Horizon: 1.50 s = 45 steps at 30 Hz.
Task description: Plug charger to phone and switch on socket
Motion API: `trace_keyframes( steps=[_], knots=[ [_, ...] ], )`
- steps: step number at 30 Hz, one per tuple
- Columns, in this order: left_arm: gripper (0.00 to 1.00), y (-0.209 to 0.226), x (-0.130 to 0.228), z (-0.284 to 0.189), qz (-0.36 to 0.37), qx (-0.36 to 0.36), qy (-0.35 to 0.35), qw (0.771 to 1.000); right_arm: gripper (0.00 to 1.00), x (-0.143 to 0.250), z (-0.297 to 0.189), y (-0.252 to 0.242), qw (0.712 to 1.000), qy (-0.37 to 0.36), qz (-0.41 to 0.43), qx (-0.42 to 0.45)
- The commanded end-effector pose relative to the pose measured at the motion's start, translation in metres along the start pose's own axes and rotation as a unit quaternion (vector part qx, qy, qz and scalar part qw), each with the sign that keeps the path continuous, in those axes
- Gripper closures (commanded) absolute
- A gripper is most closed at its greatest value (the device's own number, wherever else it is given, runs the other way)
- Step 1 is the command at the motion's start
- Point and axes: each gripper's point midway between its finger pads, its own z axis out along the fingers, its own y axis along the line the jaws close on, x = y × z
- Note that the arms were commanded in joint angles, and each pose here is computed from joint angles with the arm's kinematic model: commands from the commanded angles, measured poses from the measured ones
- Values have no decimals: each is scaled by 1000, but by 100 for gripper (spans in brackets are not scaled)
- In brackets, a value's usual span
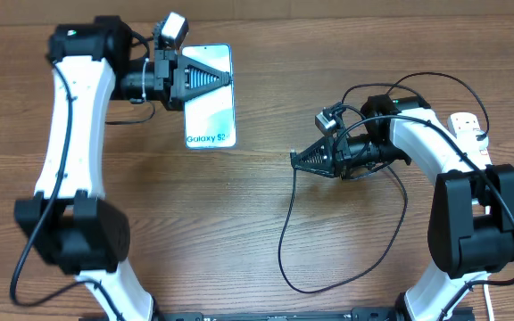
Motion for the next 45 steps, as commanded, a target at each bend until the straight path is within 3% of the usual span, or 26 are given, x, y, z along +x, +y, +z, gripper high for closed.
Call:
trace_keyframes(
  steps=[1, 6, 14, 16, 19, 31, 45],
  knots=[
    [96, -10, -1, 0, 25, -1, -1, 1000, 96, -10, -2, 6, 1000, -10, -14, 16],
    [96, 47, -20, -7, -92, -136, -16, 986, 96, -26, 3, 5, 1000, -16, -11, 22],
    [96, 75, -25, 11, -114, -230, -23, 966, 96, -25, 28, 16, 998, 14, -47, 44],
    [96, 73, -27, 16, -113, -227, -24, 967, 96, -21, 38, 29, 997, 30, -70, 23],
    [96, 66, -35, 20, -97, -207, -28, 973, 96, -11, 44, 66, 989, 51, -116, -78],
    [96, 35, -57, 29, 1, -126, -28, 992, 96, 7, 44, 71, 984, 51, -148, -81],
    [96, 24, -67, 41, 22, -109, -31, 993, 96, 2, 41, 105, 961, 45, -260, -86]
  ],
)
